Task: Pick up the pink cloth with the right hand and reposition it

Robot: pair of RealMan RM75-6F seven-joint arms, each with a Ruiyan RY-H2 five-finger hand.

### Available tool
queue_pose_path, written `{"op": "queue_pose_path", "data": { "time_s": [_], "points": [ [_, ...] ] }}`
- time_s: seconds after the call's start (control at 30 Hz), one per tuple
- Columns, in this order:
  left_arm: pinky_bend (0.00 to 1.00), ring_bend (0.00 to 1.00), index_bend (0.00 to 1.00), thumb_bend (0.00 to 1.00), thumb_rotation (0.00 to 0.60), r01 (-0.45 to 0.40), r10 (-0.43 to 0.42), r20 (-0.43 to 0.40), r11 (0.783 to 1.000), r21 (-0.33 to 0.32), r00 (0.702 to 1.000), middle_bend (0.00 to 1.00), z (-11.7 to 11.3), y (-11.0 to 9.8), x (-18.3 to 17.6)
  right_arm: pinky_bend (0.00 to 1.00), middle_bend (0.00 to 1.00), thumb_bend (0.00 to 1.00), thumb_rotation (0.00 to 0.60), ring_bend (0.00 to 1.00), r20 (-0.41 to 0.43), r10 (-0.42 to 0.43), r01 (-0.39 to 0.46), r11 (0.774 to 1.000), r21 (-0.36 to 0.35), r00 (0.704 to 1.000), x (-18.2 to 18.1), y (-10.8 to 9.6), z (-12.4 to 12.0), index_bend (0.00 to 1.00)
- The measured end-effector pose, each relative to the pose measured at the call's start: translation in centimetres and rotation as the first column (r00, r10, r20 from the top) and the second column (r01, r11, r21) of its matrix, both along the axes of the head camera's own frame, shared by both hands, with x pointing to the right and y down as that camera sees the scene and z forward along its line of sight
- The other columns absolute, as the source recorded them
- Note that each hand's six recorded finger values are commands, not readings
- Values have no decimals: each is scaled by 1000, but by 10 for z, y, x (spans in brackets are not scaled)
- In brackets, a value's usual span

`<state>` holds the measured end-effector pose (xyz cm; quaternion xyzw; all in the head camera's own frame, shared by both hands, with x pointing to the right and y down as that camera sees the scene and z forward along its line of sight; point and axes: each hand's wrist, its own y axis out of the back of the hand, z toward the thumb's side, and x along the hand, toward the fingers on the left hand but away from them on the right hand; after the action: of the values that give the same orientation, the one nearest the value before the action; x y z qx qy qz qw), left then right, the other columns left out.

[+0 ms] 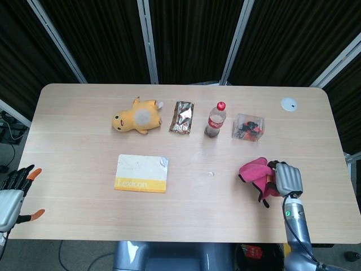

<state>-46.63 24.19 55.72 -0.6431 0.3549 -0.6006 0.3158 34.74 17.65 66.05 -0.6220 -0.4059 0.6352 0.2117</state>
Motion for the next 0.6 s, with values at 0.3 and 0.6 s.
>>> {"op": "queue_pose_path", "data": {
  "time_s": [0.3,0.6],
  "points": [
    [0,0,93,33,600,2,-2,-4,1000,2,1000,0,0,0,-1,265,0,126,600,0,18,36,-36,999,26,999,8,-4,-14,115],
    [0,0,100,31,600,0,0,-8,1000,6,1000,0,-1,-1,-1,244,0,41,600,0,-7,-55,55,991,119,998,14,-9,-52,99]
  ]
}}
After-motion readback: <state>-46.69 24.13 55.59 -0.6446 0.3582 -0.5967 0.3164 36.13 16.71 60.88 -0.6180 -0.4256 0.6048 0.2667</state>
